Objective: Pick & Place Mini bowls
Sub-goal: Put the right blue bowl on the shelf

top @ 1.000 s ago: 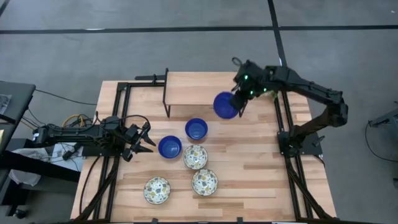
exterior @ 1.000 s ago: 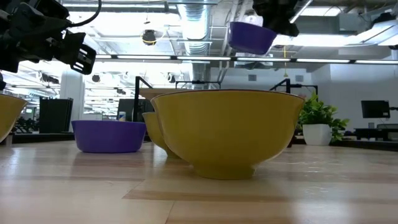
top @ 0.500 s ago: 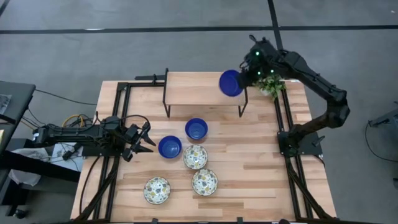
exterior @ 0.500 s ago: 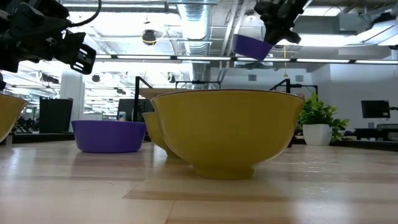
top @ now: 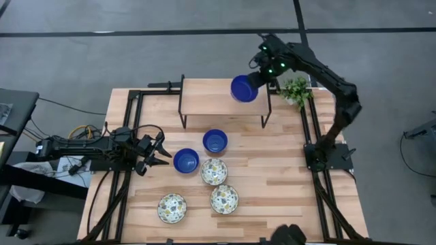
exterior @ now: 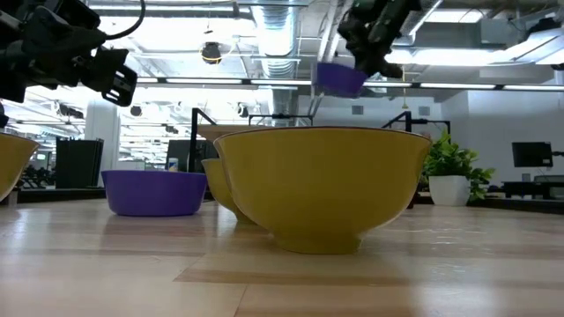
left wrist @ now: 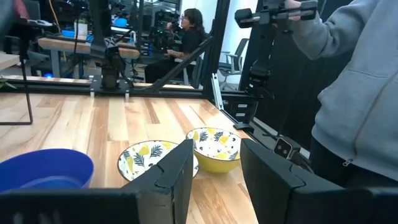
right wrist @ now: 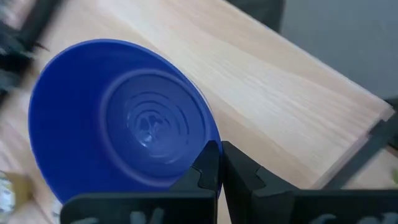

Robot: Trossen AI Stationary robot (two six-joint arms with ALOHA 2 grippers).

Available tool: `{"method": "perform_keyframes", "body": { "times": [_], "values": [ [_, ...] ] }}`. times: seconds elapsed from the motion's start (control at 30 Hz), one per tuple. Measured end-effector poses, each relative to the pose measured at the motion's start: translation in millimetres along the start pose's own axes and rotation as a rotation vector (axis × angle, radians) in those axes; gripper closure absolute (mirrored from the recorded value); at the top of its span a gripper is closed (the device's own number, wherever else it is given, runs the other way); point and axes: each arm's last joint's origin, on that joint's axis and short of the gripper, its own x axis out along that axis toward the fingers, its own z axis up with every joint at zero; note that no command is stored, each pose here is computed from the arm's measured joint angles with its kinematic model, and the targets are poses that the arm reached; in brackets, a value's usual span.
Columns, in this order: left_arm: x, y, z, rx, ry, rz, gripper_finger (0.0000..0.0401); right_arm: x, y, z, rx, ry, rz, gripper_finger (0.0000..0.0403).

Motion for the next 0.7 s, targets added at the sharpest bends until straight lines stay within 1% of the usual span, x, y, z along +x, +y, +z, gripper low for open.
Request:
{"method": "perform_keyframes", "body": {
  "times": [0.13,0.3,0.43,0.7],
  "values": [
    [0.0,0.0,0.0,0.001,0.0,0.0,0.027,10.2,-7.8,15.0,0.004,0.076,-0.067,0.0403],
    [0.0,0.0,0.0,0.002,0.0,-0.001,0.027,23.9,-15.8,26.8,-0.001,0.118,-0.101,0.0403],
    [0.0,0.0,0.1,0.003,-0.001,0.0,0.027,29.2,-23.3,28.2,0.009,0.149,-0.109,0.0403],
    [0.0,0.0,0.1,0.004,-0.001,0.0,0.027,24.1,-31.6,26.9,0.026,0.158,-0.12,0.0403]
  ]
}}
